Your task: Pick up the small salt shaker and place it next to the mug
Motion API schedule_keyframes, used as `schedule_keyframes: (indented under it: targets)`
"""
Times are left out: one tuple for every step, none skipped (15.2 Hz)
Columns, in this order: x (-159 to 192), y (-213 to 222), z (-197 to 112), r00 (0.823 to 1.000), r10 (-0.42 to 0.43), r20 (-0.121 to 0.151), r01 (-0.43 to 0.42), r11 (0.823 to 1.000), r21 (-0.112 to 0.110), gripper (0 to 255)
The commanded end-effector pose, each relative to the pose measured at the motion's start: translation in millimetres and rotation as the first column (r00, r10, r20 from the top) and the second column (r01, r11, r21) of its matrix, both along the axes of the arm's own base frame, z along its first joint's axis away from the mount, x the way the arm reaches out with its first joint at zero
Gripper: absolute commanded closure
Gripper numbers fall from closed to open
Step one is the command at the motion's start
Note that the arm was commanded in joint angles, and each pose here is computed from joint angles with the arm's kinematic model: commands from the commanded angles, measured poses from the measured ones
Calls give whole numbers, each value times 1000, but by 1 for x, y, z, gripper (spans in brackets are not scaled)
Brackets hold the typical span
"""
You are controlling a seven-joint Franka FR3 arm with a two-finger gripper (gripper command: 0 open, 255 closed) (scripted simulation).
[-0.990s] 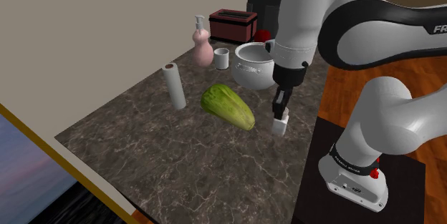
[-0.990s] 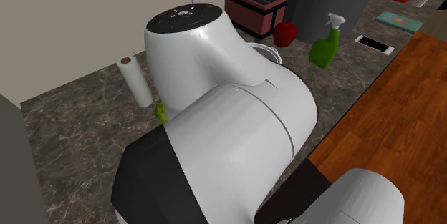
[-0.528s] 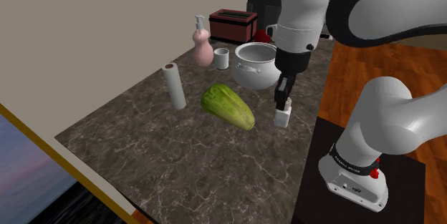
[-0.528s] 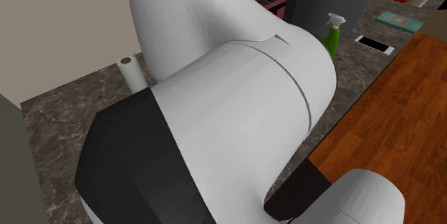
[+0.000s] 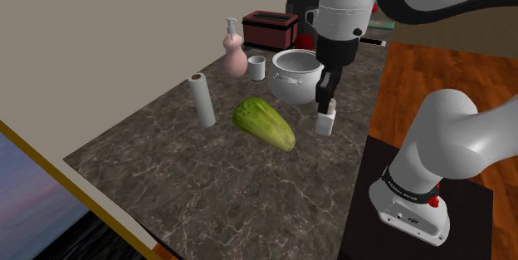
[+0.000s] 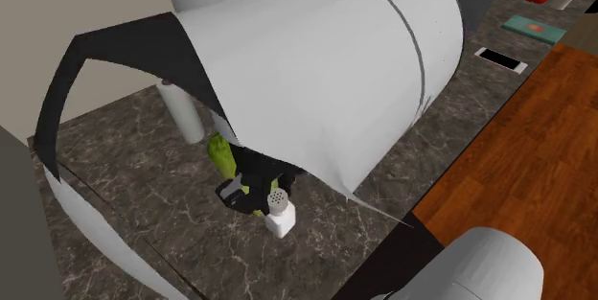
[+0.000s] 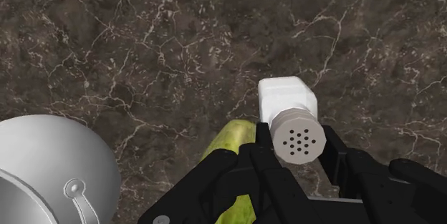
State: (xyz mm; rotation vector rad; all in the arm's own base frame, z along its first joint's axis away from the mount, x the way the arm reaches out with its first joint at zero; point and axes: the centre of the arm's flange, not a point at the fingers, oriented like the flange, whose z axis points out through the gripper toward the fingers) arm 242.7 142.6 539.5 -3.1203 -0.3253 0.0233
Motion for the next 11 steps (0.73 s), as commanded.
schedule_keyframes:
  targets:
    - [23,-8,1,1000,0,0,0,1000,0,255]
    - [36,-13,1,1000,0,0,0,1000,0,255]
    - [48,-17,1,1000,0,0,0,1000,0,255]
    - [60,-22,1,1000,0,0,0,1000,0,255]
    - [73,-26,1,1000,0,0,0,1000,0,255]
    - [85,-30,1,1000,0,0,0,1000,0,255]
    - [98,-35,1,1000,0,0,0,1000,0,255]
    - [110,-39,1,1000,0,0,0,1000,0,255]
    - [123,-44,2,1000,0,0,0,1000,0,255]
    - [135,-48,2,1000,0,0,0,1000,0,255]
    - [147,-53,2,1000,0,0,0,1000,0,255]
